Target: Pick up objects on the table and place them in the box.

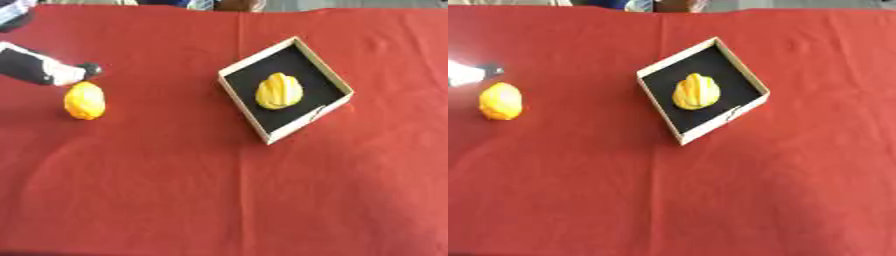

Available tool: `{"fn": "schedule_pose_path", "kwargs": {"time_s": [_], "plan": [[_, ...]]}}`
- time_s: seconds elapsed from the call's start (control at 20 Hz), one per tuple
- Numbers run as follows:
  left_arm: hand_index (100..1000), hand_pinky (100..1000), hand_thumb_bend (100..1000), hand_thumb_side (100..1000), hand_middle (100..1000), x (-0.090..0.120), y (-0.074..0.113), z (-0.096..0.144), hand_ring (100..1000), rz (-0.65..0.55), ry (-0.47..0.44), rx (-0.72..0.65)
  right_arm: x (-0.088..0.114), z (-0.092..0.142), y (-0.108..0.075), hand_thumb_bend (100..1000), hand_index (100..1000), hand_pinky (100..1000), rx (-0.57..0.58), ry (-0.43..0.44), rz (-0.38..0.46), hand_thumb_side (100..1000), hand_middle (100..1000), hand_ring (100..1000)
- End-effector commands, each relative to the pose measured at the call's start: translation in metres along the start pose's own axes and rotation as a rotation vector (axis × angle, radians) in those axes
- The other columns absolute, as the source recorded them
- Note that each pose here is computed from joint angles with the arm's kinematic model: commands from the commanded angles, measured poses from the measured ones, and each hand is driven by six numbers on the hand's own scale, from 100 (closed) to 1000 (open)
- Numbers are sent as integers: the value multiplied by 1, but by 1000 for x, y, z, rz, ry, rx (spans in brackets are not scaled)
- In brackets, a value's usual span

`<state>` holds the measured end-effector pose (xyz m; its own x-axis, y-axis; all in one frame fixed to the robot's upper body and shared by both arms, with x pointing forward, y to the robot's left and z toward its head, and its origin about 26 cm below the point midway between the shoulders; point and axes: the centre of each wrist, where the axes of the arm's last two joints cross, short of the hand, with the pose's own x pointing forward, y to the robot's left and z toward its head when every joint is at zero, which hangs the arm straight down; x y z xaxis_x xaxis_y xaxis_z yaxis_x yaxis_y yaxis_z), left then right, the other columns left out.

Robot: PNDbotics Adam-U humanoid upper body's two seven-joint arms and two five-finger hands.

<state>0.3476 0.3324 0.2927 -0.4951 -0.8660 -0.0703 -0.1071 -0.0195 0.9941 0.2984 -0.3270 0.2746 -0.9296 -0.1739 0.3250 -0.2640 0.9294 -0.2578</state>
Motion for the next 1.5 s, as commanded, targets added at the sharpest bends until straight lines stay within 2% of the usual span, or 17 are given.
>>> {"fn": "schedule_pose_path", "kwargs": {"time_s": [0.05,0.25,0.5,0.85,1.25,1.3,1.45,1.5], "plan": [[954,966,593,394,847,-22,10,14,957,-42,71,-88,8,-8,-3,100,829,936,34,-17,34,552,699,884],[958,968,595,375,855,-43,-5,12,964,8,114,-208,7,-7,-2,100,829,937,40,-14,29,551,698,886],[961,971,568,238,862,-56,-19,9,969,37,122,-313,7,-7,-1,100,828,938,48,-10,22,551,697,887],[960,956,504,262,851,-63,-34,-8,952,149,120,-321,5,-8,1,100,828,940,54,-10,5,552,696,888],[943,930,437,265,828,-55,-50,-43,925,241,73,-319,3,-9,4,100,828,942,56,-11,-13,554,694,891],[939,921,430,291,823,-55,-52,-46,919,245,72,-320,3,-9,4,100,828,942,57,-10,-16,556,693,891],[861,830,209,128,747,-52,-54,-52,838,236,88,-299,3,-9,5,100,828,942,56,-9,-20,556,692,891],[831,802,159,112,714,-52,-54,-52,808,224,103,-284,3,-9,5,100,828,943,55,-9,-21,557,692,891]]}}
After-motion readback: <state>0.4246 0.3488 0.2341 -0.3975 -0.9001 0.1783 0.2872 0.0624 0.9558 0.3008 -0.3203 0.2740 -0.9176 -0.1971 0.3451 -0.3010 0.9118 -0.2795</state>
